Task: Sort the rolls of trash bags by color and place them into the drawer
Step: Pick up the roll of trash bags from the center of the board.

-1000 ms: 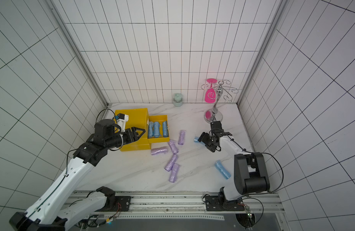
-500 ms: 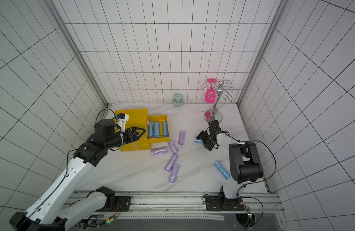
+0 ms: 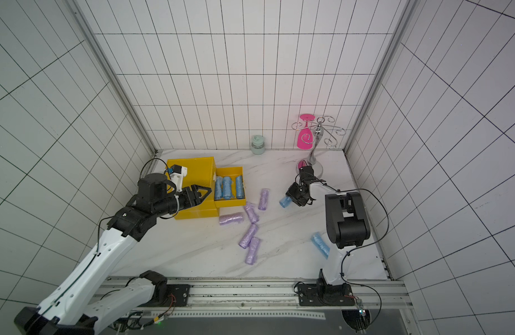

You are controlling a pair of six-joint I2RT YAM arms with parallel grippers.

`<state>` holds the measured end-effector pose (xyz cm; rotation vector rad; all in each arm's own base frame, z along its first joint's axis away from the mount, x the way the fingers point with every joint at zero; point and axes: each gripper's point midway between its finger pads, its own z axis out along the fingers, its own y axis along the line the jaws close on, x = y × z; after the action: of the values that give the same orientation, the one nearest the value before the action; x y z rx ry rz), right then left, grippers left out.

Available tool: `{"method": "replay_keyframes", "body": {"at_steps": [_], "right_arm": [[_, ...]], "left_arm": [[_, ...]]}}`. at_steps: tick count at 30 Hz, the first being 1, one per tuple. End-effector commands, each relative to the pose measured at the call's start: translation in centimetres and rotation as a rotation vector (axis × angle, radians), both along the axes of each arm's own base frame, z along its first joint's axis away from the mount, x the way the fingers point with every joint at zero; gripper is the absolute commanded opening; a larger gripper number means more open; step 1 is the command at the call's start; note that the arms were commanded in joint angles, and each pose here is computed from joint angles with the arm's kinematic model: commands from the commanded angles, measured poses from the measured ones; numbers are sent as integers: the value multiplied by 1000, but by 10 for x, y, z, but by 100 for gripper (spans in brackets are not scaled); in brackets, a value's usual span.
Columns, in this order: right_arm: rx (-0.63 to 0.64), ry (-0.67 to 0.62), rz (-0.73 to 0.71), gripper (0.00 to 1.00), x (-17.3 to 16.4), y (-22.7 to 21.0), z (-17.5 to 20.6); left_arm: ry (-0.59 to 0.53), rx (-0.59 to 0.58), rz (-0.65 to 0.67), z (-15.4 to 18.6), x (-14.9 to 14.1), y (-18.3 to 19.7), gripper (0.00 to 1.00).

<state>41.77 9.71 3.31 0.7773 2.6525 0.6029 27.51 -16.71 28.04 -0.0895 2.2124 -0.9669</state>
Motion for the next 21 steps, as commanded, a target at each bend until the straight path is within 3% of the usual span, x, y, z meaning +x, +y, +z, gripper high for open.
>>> {"method": "replay_keyframes", "body": {"at_steps": [1,6,14,21], "right_arm": [[-57,54,39,40,-10,0,-12],[-70,17,83,22,-7,7,2],[-137,-128,211,20,-2,29,69],[-187,-279,411,20,-5,85,154]], "left_arm": [[-16,11,4,0,-2,3,67],[-24,26,9,4,-1,4,67],[-31,80,48,14,8,27,67],[-37,141,146,26,29,73,67]]}}
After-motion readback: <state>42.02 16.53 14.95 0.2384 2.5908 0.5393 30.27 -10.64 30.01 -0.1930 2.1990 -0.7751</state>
